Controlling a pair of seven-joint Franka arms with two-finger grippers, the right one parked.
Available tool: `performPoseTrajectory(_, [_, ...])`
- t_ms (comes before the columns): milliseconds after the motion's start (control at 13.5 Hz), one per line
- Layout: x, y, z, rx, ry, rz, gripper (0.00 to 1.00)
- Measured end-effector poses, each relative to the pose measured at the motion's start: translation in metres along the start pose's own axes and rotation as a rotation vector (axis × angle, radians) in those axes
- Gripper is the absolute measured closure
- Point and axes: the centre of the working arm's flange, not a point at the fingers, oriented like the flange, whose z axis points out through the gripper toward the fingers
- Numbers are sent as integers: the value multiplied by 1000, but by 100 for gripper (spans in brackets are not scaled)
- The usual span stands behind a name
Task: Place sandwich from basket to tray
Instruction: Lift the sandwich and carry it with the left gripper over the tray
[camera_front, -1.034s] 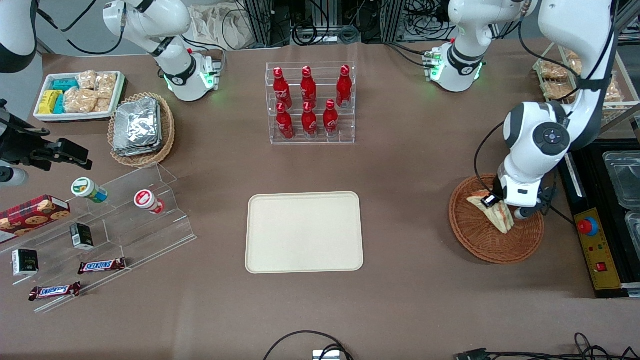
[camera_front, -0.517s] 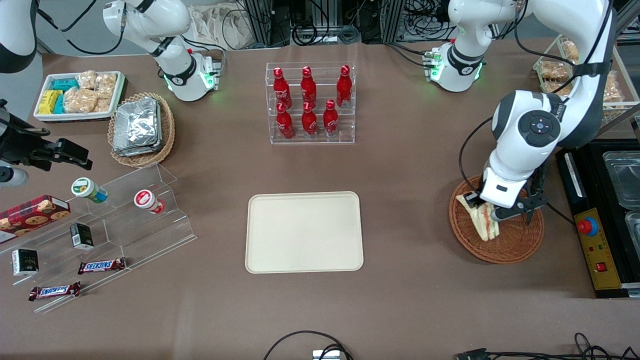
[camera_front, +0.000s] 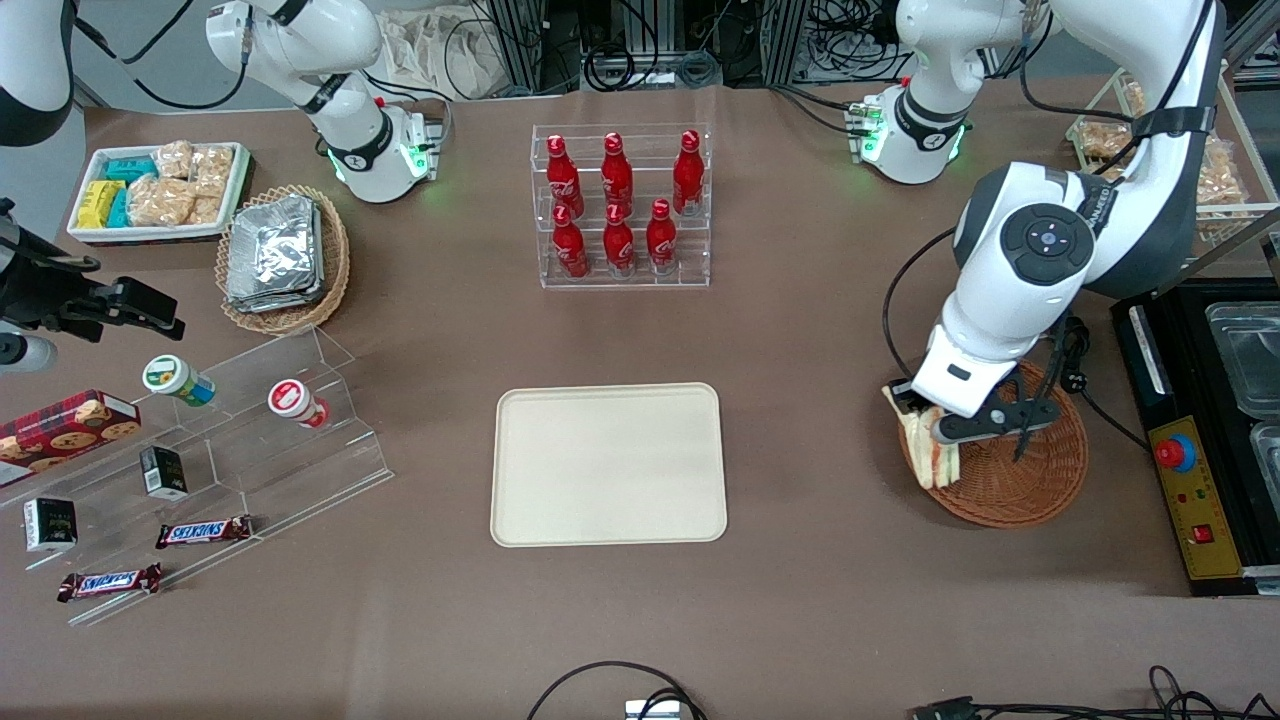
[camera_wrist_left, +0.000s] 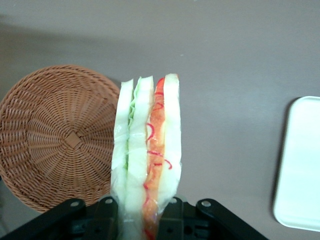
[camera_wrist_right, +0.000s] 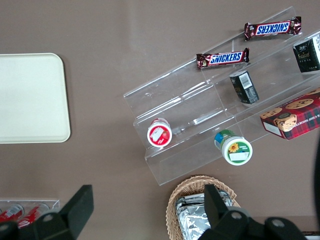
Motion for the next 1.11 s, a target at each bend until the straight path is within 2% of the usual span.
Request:
performPoseTrajectory(222, [9,39,-22,-25,0,44,82])
performPoseTrajectory(369, [2,77,-29,-42,-1,99,82])
performPoseTrajectory(591, [-8,126,-24,-49,-43,155,82])
performPoseTrajectory(886, [-9,172,-4,-39,-43,176,82])
performPoseTrajectory(1108, [-22,222,18,-50,-52,206,82])
